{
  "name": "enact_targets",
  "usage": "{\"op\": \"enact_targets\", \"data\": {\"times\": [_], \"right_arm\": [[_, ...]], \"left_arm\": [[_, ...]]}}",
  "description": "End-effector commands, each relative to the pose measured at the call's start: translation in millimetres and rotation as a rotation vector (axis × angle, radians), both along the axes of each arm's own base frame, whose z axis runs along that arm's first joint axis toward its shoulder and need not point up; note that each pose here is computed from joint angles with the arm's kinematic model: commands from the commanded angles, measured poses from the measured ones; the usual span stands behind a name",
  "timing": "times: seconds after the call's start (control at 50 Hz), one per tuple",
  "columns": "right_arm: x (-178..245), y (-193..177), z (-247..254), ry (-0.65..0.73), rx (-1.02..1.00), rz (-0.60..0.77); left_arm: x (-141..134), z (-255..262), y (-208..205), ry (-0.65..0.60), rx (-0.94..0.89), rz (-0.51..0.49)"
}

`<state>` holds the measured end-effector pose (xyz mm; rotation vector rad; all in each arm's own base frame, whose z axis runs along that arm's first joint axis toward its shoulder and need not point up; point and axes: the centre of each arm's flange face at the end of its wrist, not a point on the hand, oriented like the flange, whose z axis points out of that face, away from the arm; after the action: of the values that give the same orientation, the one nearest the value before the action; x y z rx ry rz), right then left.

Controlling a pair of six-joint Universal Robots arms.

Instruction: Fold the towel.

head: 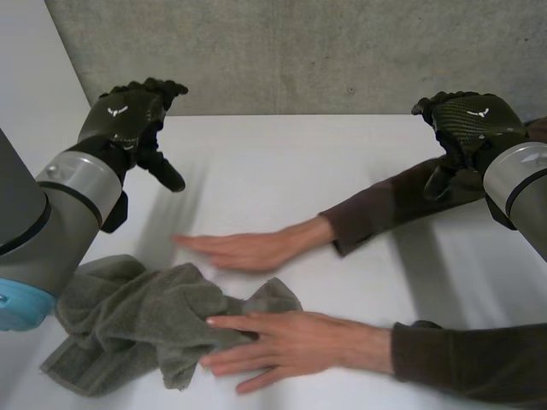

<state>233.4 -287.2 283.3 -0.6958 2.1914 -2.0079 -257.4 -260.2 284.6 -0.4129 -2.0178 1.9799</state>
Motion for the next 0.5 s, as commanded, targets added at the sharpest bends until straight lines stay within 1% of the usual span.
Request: {"op": "enact_targets", "data": {"times": [0.02, 0.06, 0.16, 0.24, 0.28, 0.3, 0.38, 0.4, 0.44, 0.46, 0.48, 0.5], "right_arm": [[7.7, 7.4, -0.8, 0.002, 0.005, 0.029], [14.8, 12.5, -1.5, 0.004, 0.005, 0.054], [17.7, 12.7, -5.8, 0.009, 0.016, 0.063], [19.2, 13.1, -7.3, 0.008, 0.025, 0.080], [22.8, 13.1, -10.0, 0.007, 0.037, 0.111], [22.8, 13.1, -10.0, 0.007, 0.037, 0.112], [27.1, 19.8, -15.1, 0.011, 0.092, 0.181], [27.1, 19.8, -15.2, 0.011, 0.092, 0.181], [29.5, 23.6, -17.5, 0.009, 0.119, 0.215], [33.0, 27.4, -19.3, 0.007, 0.133, 0.244], [33.0, 27.4, -19.3, 0.007, 0.133, 0.244], [39.3, 33.7, -22.3, 0.005, 0.152, 0.284]], "left_arm": [[4.8, -19.3, 7.6, -0.027, 0.058, 0.004], [7.1, -20.6, 6.6, -0.028, 0.063, 0.011], [7.8, -13.7, 7.2, -0.029, 0.046, 0.011], [10.3, -4.7, 12.8, -0.060, 0.011, 0.007], [14.4, -0.9, 18.9, -0.120, -0.005, 0.001], [14.4, -0.9, 18.9, -0.120, -0.005, 0.001], [35.0, -3.5, 31.4, -0.320, 0.052, -0.038], [35.0, -3.5, 31.4, -0.321, 0.052, -0.038], [48.3, -14.6, 32.9, -0.385, 0.133, -0.065], [54.9, -21.8, 33.3, -0.399, 0.174, -0.079], [54.9, -21.8, 33.4, -0.399, 0.174, -0.079], [61.6, -28.2, 34.0, -0.406, 0.209, -0.087]]}}
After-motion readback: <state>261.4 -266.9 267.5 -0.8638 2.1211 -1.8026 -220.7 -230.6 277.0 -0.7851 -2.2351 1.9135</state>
